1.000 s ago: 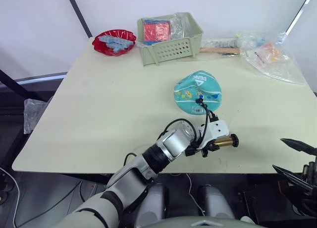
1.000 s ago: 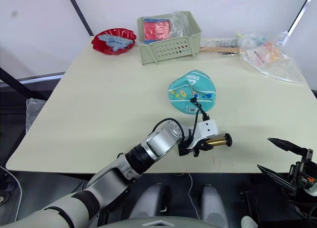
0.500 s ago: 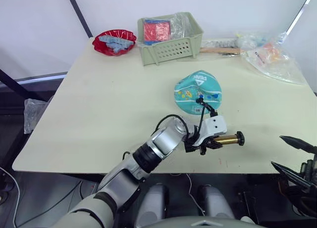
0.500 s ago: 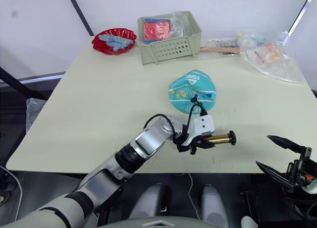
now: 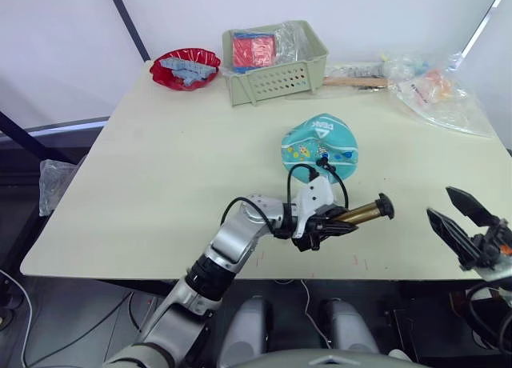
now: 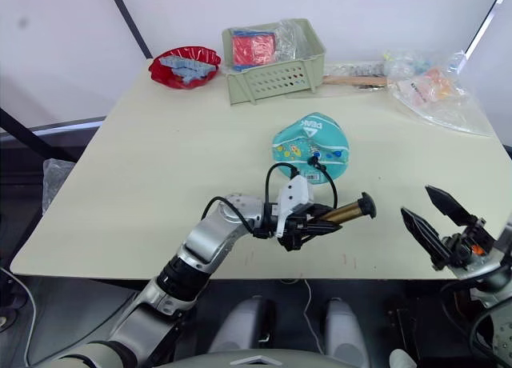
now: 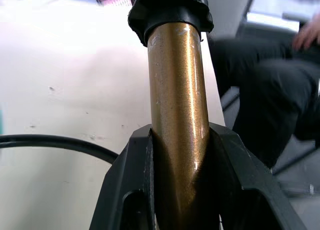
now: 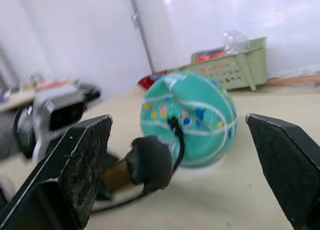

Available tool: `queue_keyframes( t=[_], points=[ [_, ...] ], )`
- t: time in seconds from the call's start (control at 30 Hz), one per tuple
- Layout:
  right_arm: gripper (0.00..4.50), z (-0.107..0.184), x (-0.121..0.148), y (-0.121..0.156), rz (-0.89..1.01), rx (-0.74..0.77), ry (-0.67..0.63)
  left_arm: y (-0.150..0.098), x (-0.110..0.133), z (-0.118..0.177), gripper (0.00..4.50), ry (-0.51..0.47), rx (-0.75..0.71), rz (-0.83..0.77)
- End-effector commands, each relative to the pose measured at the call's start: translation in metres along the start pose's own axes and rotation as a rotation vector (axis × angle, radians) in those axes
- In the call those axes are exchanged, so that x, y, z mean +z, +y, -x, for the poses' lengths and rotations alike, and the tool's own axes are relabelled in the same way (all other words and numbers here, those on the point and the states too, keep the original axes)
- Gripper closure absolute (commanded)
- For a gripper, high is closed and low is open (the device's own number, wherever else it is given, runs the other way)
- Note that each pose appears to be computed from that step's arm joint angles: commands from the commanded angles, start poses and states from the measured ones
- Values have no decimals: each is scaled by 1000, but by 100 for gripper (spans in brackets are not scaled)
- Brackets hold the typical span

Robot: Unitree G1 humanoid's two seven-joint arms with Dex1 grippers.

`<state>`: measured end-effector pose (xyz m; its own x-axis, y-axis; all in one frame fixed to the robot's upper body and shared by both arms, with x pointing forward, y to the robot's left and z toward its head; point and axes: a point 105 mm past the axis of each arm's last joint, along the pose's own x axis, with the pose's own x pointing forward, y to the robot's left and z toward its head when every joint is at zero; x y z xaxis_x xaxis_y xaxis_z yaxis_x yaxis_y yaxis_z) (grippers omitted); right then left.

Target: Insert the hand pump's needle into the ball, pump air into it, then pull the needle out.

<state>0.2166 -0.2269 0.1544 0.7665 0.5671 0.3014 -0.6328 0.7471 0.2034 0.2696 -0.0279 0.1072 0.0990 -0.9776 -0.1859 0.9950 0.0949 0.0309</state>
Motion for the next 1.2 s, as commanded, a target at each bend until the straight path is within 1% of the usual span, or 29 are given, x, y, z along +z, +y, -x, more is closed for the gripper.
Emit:
queue_keyframes(
  t=[0.03, 0.13, 0.23, 0.57, 0.87, 1.2],
  points=[
    [0, -16, 6, 7, -35, -29, -37, -1, 19, -1, 354, -123, 11, -24],
    [0, -30, 10, 9, -110, -64, -96, 5, 20, -2, 354, -149, 54, -18],
    [0, -42, 14, 14, -191, -66, -139, 8, 22, -2, 354, -162, 83, -66],
    [0, -64, 8, 17, -383, -143, -119, 8, 22, -2, 354, -193, 102, -113],
    [0, -72, -6, 23, -436, -172, -94, 11, 25, -6, 354, -206, 108, -127],
    [0, -81, -14, 36, -451, -137, -70, 13, 25, -9, 354, -204, 105, -130]
  ],
)
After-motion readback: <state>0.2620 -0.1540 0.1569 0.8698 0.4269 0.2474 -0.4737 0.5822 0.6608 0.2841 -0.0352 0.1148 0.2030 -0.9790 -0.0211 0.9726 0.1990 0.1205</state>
